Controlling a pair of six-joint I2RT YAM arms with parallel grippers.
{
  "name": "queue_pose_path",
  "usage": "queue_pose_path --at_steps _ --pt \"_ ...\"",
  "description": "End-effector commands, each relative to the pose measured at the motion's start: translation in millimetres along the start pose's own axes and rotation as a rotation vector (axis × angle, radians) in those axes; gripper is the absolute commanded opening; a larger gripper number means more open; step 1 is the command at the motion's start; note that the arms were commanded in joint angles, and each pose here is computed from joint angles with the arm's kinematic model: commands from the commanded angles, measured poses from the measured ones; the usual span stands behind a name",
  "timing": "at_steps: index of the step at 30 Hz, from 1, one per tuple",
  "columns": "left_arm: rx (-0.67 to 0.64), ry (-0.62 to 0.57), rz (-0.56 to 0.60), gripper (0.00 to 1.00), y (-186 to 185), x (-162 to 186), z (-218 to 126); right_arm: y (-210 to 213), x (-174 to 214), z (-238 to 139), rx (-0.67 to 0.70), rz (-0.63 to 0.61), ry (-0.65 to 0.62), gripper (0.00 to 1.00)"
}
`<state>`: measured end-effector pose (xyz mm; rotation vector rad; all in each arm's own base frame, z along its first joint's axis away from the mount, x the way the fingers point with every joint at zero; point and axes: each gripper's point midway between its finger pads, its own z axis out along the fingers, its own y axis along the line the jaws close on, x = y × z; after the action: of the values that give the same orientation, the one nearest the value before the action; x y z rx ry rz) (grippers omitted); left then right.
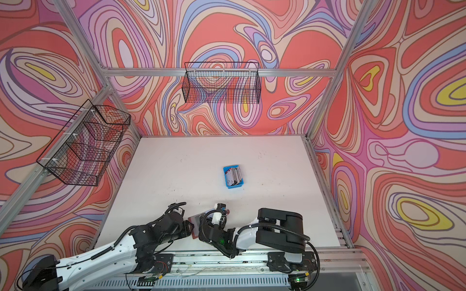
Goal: Put the credit cards into the card holder
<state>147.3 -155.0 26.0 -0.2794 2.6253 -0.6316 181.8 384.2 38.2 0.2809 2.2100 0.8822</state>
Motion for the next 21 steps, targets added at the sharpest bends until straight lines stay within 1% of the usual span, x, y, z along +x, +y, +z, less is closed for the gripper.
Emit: queue_pose_path --at_steps 1,5,9,21 --pt "-0.01 0.007 0.006 0.48 2.3 1.7 0.9 -9.4 14.3 5.9 0.019 -0.019 0.057 0.46" --pt "-0.002 0.013 0.01 0.48 0.2 2.6 1.5 -6.9 18.2 7.1 0.004 -0.012 0.074 0.42" --pt "-0.001 0.019 0.012 0.48 -0.2 3.5 3.2 -4.0 24.0 9.2 -0.015 -0.001 0.095 0.4" --pt "-0.001 0.031 0.018 0.46 -3.5 4.5 6.9 -0.3 29.9 4.9 -0.033 0.019 0.087 0.37"
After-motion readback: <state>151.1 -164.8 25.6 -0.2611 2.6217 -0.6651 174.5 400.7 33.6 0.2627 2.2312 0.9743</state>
